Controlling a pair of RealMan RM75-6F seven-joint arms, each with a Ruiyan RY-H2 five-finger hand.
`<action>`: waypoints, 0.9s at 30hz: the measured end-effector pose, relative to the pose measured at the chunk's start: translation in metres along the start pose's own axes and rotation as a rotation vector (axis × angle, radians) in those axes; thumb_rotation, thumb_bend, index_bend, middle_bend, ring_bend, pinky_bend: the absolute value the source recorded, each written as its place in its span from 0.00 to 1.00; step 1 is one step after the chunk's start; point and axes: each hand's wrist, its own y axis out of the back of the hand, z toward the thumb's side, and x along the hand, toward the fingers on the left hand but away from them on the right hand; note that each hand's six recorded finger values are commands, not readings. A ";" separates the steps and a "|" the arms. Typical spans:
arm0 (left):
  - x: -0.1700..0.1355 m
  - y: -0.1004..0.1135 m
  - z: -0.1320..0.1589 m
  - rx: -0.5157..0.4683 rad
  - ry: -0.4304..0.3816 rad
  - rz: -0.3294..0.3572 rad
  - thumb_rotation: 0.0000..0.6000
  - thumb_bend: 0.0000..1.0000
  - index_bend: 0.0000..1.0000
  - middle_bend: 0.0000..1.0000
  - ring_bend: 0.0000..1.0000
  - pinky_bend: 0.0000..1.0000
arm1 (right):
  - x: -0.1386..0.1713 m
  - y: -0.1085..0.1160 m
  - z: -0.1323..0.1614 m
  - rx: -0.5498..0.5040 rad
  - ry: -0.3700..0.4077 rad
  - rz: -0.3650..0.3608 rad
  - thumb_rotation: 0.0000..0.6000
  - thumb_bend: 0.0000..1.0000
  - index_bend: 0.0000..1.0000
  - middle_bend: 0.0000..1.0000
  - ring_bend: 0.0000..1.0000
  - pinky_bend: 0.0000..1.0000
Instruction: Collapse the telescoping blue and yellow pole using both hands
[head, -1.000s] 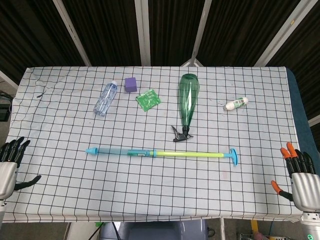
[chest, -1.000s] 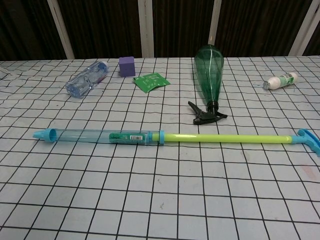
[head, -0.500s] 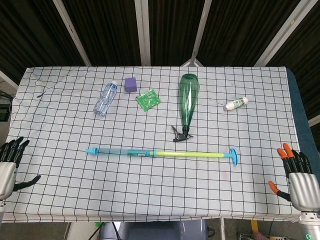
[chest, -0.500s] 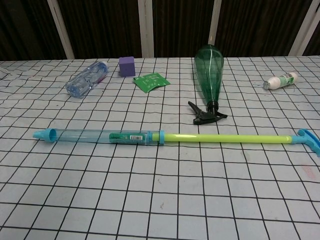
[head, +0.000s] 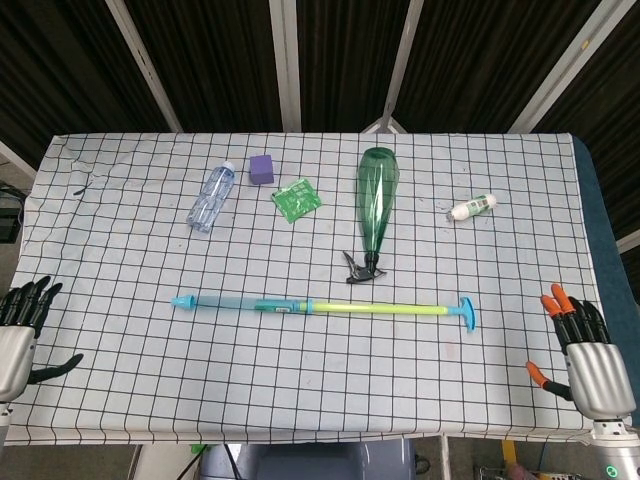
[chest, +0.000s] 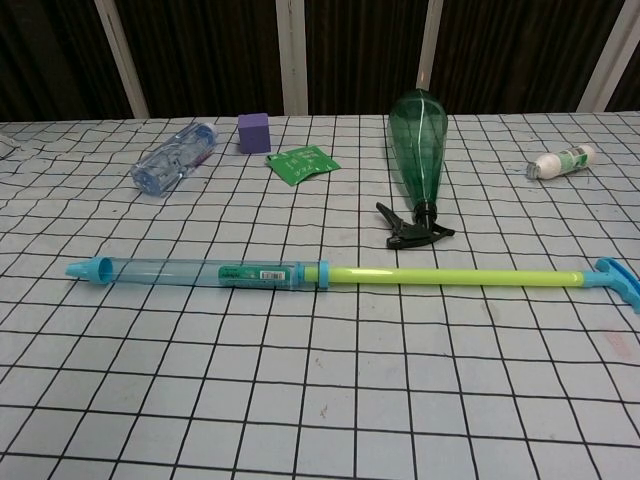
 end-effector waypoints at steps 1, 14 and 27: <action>0.000 0.000 0.000 -0.001 0.001 0.001 1.00 0.05 0.00 0.00 0.00 0.00 | -0.002 -0.001 0.002 -0.004 0.009 0.005 1.00 0.26 0.03 0.00 0.00 0.00; 0.002 -0.003 0.002 -0.001 -0.002 -0.014 1.00 0.05 0.00 0.00 0.00 0.00 | -0.056 -0.029 0.043 -0.012 0.057 0.083 1.00 0.26 0.32 0.09 0.00 0.00; 0.002 -0.004 0.000 -0.006 0.003 -0.021 1.00 0.05 0.00 0.00 0.00 0.00 | -0.108 -0.080 0.095 0.056 0.061 0.162 1.00 0.26 0.41 0.12 0.00 0.00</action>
